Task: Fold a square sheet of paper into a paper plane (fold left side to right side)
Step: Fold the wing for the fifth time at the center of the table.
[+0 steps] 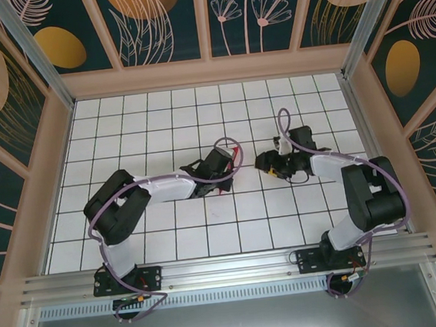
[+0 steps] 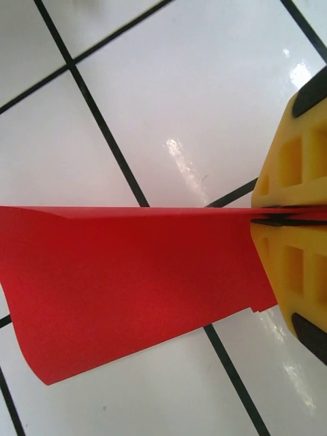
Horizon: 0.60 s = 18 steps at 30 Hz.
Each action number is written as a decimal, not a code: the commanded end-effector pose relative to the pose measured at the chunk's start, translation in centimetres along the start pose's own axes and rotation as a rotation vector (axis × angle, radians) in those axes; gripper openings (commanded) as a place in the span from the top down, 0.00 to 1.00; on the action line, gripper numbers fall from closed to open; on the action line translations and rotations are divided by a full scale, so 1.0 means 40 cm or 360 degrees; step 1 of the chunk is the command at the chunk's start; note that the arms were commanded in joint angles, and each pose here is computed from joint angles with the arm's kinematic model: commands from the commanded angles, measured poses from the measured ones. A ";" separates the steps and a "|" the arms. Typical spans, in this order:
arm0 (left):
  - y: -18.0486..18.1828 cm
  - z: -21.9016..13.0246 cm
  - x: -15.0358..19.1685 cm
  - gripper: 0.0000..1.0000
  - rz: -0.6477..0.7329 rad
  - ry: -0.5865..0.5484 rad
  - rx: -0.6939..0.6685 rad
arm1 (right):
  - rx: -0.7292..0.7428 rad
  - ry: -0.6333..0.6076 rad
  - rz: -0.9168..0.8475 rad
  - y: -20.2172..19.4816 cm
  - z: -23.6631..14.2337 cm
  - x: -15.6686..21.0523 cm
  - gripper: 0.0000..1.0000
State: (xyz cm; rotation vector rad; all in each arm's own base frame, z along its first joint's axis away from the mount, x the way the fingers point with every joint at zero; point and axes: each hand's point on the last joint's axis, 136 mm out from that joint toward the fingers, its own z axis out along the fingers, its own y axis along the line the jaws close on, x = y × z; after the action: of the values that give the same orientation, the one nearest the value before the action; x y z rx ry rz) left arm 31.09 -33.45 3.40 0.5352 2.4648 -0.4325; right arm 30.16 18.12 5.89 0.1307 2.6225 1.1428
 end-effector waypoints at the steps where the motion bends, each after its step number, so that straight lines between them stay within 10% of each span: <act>1: -0.035 -0.015 -0.033 0.87 -0.0108 -0.0046 0.0237 | -0.0067 -0.0095 -0.0075 0.042 0.007 -0.023 0.40; 18: 0.002 0.023 -0.047 0.89 -0.0449 -0.0054 0.0602 | -0.0090 -0.0123 -0.0012 0.113 0.141 -0.099 0.39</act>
State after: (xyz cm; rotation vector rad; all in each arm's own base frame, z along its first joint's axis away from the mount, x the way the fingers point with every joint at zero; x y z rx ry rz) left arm 33.01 -33.57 3.89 0.3379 2.4515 -0.9315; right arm 33.86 24.10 6.15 0.0989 2.5476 1.1987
